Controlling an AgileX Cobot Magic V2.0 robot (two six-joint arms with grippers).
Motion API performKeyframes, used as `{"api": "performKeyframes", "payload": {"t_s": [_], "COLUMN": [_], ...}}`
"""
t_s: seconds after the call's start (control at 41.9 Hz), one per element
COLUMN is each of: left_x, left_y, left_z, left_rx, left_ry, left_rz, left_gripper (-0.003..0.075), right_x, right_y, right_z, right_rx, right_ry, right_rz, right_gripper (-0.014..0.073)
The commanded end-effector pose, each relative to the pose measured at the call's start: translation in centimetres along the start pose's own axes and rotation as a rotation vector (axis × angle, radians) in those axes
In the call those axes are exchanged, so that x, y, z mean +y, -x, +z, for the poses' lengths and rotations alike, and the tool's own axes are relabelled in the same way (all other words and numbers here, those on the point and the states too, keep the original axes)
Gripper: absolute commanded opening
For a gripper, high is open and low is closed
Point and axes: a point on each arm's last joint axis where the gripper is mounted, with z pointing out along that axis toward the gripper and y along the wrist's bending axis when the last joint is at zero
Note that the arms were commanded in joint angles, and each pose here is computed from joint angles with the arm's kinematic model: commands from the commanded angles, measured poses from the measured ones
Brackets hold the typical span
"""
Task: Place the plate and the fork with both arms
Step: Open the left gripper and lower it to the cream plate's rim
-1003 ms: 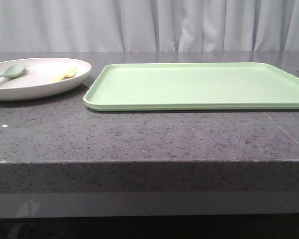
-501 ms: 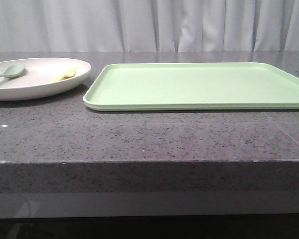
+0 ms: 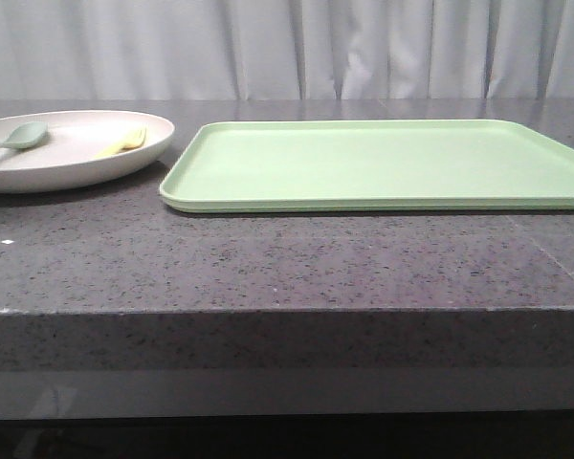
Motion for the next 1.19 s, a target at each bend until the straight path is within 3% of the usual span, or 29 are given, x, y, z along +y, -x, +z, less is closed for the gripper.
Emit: {"api": "performKeyframes", "payload": {"t_s": [0.0,0.239,0.43,0.716,1.098,1.17], "left_x": [0.9,3.1,3.7,4.2,4.4,4.4], "left_y": [2.4,4.3,5.2,5.6,5.4,5.4], "left_z": [-0.4,3.0,5.5,7.5,9.1,9.2], "left_rx": [-0.12,-0.12,-0.089,-0.049,-0.031,-0.029], "left_ry": [-0.091,-0.2,-0.256,-0.285,-0.325,-0.325], "left_rz": [-0.052,-0.147,-0.204,-0.225,-0.252,-0.253], "left_gripper": [0.0535,0.0529,0.0449,0.0366,0.0363,0.0333], "right_x": [0.1,0.1,0.1,0.1,0.1,0.1], "right_y": [1.7,1.7,1.7,1.7,1.7,1.7], "right_z": [-0.4,-0.4,-0.4,-0.4,-0.4,-0.4], "right_rx": [-0.096,-0.096,-0.096,-0.096,-0.096,-0.096], "right_ry": [0.0,0.0,0.0,0.0,0.0,0.0], "right_rz": [0.001,0.001,0.001,0.001,0.001,0.001], "right_gripper": [0.0541,0.0541,0.0541,0.0541,0.0541,0.0541]}}
